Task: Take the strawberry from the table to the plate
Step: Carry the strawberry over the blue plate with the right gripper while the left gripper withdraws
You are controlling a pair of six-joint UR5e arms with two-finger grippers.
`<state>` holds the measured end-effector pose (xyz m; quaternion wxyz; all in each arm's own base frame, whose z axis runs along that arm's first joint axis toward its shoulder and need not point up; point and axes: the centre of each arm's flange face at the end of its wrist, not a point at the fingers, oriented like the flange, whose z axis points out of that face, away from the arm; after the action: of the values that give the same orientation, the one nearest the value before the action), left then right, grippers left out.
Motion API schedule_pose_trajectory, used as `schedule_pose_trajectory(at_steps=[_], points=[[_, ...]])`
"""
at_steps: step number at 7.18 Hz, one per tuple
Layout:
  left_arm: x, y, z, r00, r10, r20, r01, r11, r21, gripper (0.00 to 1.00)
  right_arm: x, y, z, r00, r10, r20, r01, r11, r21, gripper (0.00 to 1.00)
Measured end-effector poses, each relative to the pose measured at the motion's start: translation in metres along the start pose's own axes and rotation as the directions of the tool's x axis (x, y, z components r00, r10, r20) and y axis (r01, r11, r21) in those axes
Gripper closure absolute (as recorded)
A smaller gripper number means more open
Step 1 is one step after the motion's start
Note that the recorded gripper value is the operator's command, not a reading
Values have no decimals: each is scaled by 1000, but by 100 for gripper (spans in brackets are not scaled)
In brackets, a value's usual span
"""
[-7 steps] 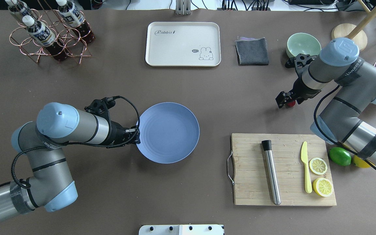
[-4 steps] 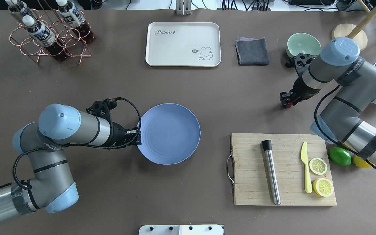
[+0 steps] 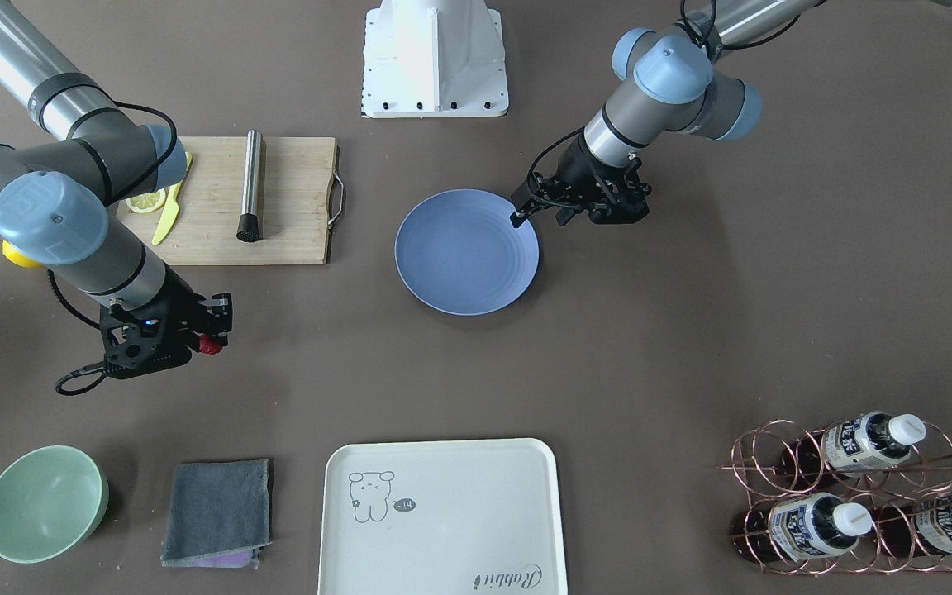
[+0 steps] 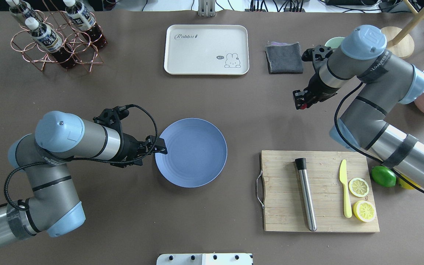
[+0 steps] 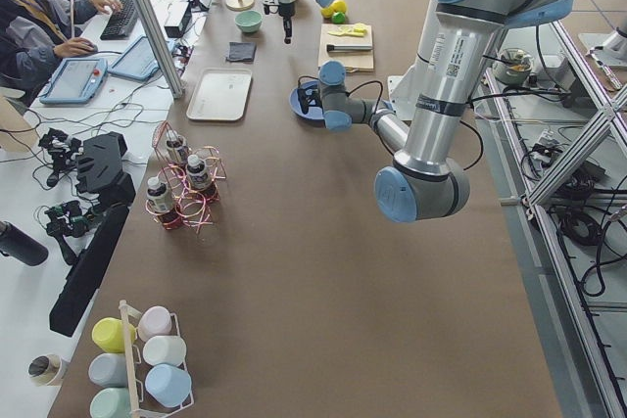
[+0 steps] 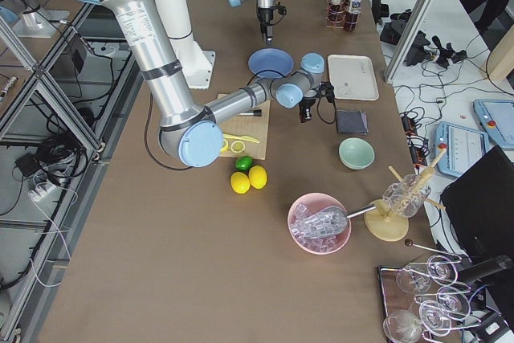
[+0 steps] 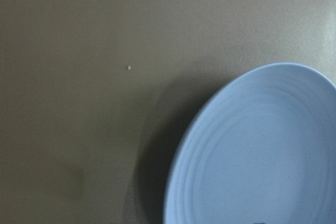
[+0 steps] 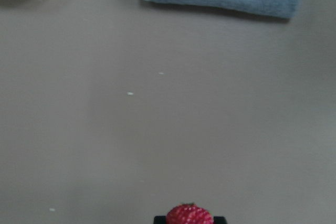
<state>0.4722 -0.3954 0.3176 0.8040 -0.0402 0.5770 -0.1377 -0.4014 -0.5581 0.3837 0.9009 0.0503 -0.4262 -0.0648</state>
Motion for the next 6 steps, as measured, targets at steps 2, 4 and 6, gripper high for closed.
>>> schedule_pose_trajectory(at_steps=[2, 4, 6], points=[[-25, -52, -39, 999, 34, 27, -34, 999, -11, 3, -86, 13, -1, 996, 66, 63, -66, 998, 2, 100], [-79, -108, -77, 979, 156, 134, -155, 988, -22, 3, -179, 47, 7, 989, 118, 92, -120, 993, 7, 100], [-128, -139, -103, 944, 249, 215, -246, 968, -41, 3, -264, 87, 19, 986, 142, 83, -144, 990, 11, 100]])
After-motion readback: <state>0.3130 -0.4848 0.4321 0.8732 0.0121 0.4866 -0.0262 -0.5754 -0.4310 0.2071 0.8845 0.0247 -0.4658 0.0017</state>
